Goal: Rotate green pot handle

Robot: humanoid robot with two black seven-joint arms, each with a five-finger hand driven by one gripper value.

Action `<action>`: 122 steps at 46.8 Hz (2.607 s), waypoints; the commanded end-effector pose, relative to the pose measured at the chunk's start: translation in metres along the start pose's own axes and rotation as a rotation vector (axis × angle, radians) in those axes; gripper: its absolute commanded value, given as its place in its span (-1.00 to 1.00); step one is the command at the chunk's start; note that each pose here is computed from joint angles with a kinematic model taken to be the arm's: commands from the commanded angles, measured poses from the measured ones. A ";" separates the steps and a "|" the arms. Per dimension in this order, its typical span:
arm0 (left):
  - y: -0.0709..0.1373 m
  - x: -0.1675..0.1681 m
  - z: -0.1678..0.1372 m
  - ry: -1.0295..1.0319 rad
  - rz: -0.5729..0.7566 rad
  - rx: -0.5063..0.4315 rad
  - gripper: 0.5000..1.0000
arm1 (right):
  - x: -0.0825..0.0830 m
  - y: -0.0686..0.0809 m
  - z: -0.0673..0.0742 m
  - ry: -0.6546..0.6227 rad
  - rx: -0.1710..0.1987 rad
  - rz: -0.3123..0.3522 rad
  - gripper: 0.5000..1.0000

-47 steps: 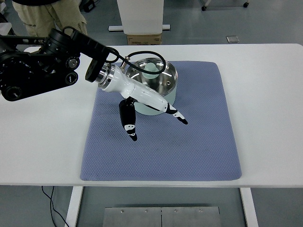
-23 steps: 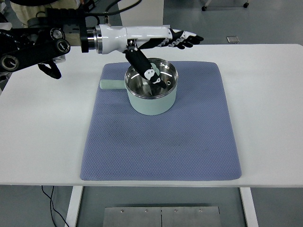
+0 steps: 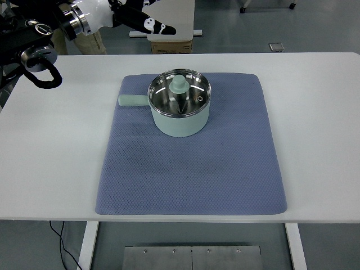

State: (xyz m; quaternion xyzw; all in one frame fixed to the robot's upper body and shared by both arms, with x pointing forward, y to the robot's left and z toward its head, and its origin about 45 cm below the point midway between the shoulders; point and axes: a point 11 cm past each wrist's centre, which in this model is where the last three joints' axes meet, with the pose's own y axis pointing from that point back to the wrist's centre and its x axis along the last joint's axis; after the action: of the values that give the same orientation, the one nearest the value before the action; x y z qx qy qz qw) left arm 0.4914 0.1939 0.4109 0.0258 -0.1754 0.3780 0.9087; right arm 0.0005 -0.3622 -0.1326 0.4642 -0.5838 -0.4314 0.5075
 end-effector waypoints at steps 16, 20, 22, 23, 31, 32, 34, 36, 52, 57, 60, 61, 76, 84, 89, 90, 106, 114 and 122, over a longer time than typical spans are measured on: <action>0.036 0.042 -0.046 0.191 0.235 0.027 1.00 | 0.000 0.000 0.000 0.000 0.000 0.000 1.00; 0.042 0.046 -0.053 0.235 0.276 0.023 1.00 | 0.000 0.000 0.000 0.000 0.000 0.001 1.00; 0.045 0.047 -0.058 0.260 0.294 0.023 1.00 | 0.000 0.000 0.000 0.000 0.000 0.000 1.00; 0.046 0.047 -0.060 0.272 0.300 0.025 1.00 | 0.000 0.000 0.000 0.000 0.000 0.001 1.00; 0.057 0.053 -0.076 0.324 0.377 0.034 1.00 | 0.000 0.000 0.000 0.000 0.000 -0.001 1.00; 0.059 0.055 -0.079 0.335 0.390 0.034 1.00 | 0.000 0.000 0.000 0.000 0.000 0.001 1.00; 0.063 0.057 -0.084 0.357 0.419 0.031 1.00 | 0.000 0.000 0.000 0.000 0.000 -0.001 1.00; 0.068 0.058 -0.090 0.377 0.440 0.033 1.00 | 0.000 0.000 0.000 0.000 0.000 0.001 1.00; 0.102 0.060 -0.140 0.480 0.585 0.078 1.00 | 0.000 0.000 0.000 0.000 0.000 -0.001 1.00; 0.108 0.055 -0.155 0.508 0.621 0.084 1.00 | 0.000 0.000 0.000 0.000 0.000 0.000 1.00; 0.106 0.052 -0.160 0.522 0.629 0.086 1.00 | 0.000 0.000 0.000 0.000 0.000 0.000 1.00; 0.106 0.051 -0.162 0.526 0.632 0.087 1.00 | 0.000 0.000 0.000 0.000 0.000 -0.001 1.00; 0.083 0.029 -0.166 0.613 0.618 0.041 1.00 | 0.000 0.000 0.000 0.000 0.000 0.000 1.00; 0.075 0.011 -0.175 0.654 0.606 0.045 1.00 | 0.000 0.000 0.000 0.000 0.000 -0.001 1.00; 0.077 0.004 -0.183 0.672 0.611 0.056 1.00 | 0.000 0.000 0.000 0.000 0.000 0.001 1.00; 0.078 0.004 -0.183 0.677 0.615 0.054 1.00 | 0.000 0.000 0.000 0.000 0.000 0.000 1.00; 0.084 0.001 -0.191 0.701 0.635 0.054 1.00 | 0.000 0.000 0.000 0.000 0.000 0.000 1.00; 0.083 -0.003 -0.193 0.710 0.631 0.056 1.00 | 0.000 0.000 0.000 0.000 0.000 0.001 1.00; 0.085 -0.004 -0.195 0.727 0.643 0.051 1.00 | 0.000 0.000 0.000 0.000 0.000 -0.001 1.00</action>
State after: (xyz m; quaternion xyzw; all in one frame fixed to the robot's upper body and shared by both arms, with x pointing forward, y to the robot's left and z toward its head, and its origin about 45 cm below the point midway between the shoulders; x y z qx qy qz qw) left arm 0.4890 0.2853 0.2207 -0.1370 0.1595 0.6263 0.7507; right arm 0.0007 -0.3623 -0.1326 0.4642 -0.5839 -0.4312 0.5076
